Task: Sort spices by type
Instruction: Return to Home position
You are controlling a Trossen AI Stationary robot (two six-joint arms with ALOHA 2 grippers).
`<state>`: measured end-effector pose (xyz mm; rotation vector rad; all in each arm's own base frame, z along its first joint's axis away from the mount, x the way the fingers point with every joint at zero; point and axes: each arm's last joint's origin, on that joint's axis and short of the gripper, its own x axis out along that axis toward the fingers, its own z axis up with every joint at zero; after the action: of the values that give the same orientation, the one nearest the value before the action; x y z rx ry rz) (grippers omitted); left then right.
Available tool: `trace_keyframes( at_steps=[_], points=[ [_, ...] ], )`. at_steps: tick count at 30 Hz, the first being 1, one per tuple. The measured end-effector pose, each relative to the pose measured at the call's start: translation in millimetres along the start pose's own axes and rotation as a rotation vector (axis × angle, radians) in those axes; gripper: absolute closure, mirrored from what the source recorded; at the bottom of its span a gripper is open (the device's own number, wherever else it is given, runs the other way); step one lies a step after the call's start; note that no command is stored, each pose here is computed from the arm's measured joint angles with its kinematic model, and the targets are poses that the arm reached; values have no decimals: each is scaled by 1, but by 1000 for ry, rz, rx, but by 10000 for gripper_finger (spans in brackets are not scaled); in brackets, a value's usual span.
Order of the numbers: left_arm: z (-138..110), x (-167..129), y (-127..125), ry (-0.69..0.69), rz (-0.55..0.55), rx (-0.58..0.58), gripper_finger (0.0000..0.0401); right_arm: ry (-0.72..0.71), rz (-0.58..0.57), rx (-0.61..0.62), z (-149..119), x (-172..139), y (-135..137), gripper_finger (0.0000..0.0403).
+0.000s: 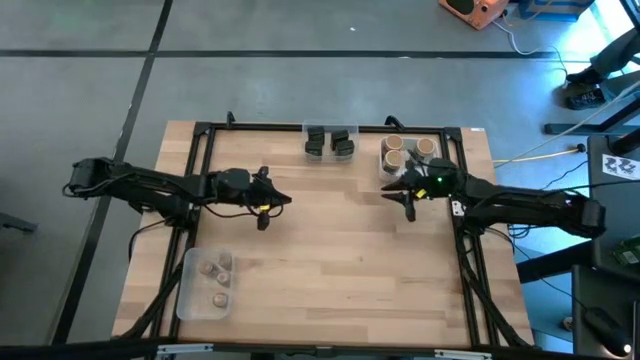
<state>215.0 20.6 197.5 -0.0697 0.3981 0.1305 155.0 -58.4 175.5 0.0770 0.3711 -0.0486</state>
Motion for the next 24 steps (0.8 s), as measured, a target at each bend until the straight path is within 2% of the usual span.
trace_keyframes(
  at_steps=[3, 7, 11, 18, 21, 24],
  points=[
    [1, 0, 0, -5, 0, 8, 398, -27, -1, -6, 2, -9, 3, 318],
    [2, 0, -1, -18, -6, 23, 399, -56, -10, -17, 4, -21, 8, 357],
    [3, 0, -3, -33, -14, 40, 399, -81, -87, 10, 6, -33, 10, 396],
    [3, -1, -8, -36, -35, 49, 399, -116, -212, 53, 4, -53, 14, 397],
    [6, -1, -11, -71, -49, 55, 399, -169, -219, 40, 4, -60, 16, 398],
    [7, -1, -14, -78, -59, 82, 399, -202, -229, 49, -6, -61, 17, 395]
  ],
)
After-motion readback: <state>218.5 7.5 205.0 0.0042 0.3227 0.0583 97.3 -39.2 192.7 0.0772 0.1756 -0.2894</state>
